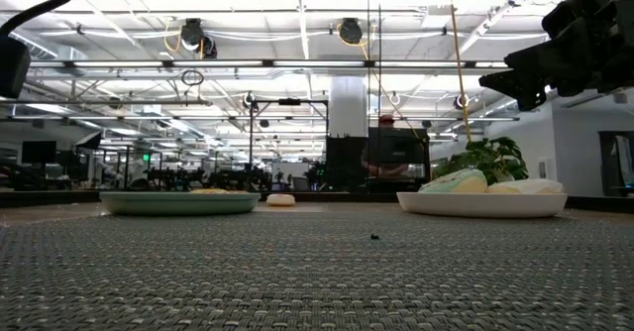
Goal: Pick & Place donuts
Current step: Put the small yellow donut on the blue plate, then put the small orange donut on the blue plate
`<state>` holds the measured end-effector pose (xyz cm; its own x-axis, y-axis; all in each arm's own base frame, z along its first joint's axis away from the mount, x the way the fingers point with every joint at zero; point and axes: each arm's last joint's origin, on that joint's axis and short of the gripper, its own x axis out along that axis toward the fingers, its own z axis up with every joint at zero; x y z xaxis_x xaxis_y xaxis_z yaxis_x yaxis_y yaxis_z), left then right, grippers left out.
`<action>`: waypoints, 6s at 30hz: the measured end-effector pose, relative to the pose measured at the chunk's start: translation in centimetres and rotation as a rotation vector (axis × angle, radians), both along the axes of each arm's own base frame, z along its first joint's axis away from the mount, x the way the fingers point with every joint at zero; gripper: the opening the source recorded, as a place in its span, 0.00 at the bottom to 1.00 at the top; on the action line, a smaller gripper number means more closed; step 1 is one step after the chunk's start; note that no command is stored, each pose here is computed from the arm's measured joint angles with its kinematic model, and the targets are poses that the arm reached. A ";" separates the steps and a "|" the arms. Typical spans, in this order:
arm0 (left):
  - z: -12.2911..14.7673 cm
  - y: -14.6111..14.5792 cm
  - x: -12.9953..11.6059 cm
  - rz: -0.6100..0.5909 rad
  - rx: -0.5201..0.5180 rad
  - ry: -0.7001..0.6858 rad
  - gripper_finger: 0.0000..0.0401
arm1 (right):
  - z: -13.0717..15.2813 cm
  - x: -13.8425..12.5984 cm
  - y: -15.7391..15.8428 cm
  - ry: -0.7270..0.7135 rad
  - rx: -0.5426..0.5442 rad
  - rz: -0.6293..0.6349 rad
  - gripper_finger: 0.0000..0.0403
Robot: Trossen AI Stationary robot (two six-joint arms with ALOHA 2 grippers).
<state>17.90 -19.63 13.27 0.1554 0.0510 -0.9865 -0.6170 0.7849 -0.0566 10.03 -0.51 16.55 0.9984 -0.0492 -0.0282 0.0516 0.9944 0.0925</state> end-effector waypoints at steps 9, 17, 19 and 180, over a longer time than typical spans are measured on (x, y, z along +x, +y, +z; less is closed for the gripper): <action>0.0 0.0 0.0 -0.001 -0.007 0.007 0.71 | 0.0 0.0 0.0 0.000 0.000 0.000 0.62; 0.0 0.1 0.1 0.003 0.015 -0.013 0.47 | 0.0 0.0 0.0 0.000 0.000 0.000 0.62; 0.1 0.3 0.2 0.008 0.019 -0.018 0.42 | 0.0 0.0 0.0 0.000 0.000 0.000 0.62; 9.9 41.7 7.8 0.283 0.274 -0.218 0.72 | -0.1 0.1 0.0 0.011 0.001 0.000 0.62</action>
